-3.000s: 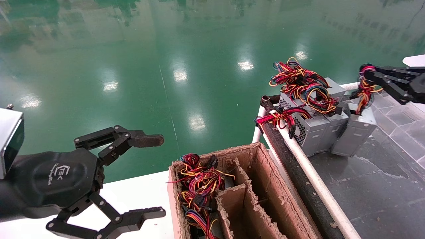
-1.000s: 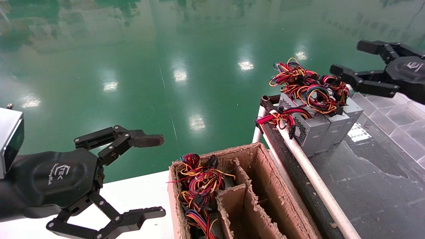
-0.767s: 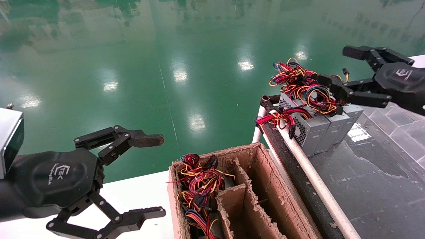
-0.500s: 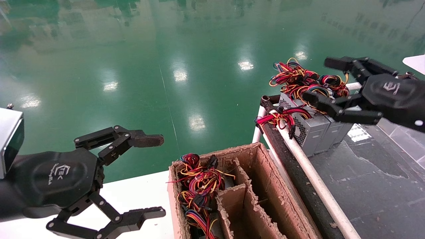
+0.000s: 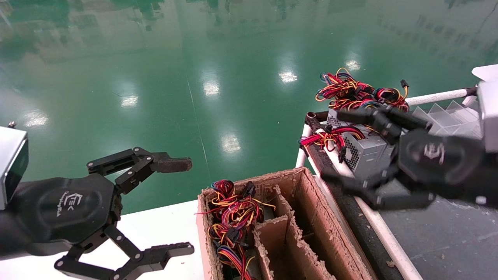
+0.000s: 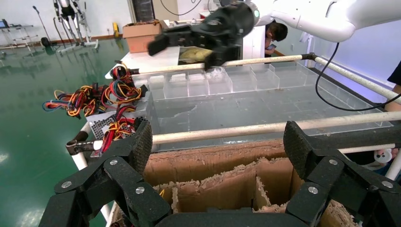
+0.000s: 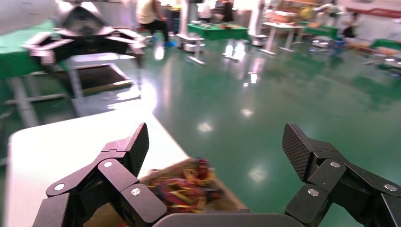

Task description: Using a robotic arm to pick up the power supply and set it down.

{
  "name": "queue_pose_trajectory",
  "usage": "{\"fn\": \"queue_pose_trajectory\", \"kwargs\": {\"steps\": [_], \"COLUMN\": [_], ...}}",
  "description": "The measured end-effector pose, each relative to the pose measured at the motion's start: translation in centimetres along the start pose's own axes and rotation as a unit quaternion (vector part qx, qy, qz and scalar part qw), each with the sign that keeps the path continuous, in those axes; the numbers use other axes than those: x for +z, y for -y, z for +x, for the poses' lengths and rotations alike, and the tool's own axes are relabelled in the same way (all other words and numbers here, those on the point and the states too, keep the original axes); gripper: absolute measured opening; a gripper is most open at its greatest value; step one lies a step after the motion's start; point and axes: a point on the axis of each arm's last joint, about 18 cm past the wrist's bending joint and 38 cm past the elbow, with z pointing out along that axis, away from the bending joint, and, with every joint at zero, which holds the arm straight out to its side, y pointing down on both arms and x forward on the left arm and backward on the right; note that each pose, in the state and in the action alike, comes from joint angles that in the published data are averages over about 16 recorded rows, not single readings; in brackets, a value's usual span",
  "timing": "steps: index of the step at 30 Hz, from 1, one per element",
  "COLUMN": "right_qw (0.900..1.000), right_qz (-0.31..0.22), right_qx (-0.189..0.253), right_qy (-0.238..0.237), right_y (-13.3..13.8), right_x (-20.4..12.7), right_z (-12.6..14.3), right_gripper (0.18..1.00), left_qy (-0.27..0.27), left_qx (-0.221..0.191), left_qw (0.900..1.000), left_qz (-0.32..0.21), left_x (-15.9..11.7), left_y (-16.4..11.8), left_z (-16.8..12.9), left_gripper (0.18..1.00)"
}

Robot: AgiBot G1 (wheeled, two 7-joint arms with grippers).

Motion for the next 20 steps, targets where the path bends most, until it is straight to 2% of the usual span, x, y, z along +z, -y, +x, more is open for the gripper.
{"fn": "queue_pose_trajectory", "kwargs": {"steps": [10,20], "right_qw": [0.997,0.994], "right_qz": [-0.001,-0.002], "right_qx": [0.013,0.018], "right_qy": [0.077,0.105], "right_y": [0.3,0.4], "right_x": [1.3,1.7], "right_z": [-4.8,-6.7], "right_gripper": [1.001,1.001], "left_qy": [0.000,0.000], "left_qx": [0.000,0.000], "left_qw": [1.0000,1.0000], "left_qz": [0.000,0.000], "left_x": [0.0,0.0], "left_y": [0.0,0.0], "left_z": [0.0,0.0], "left_gripper": [1.001,1.001]}}
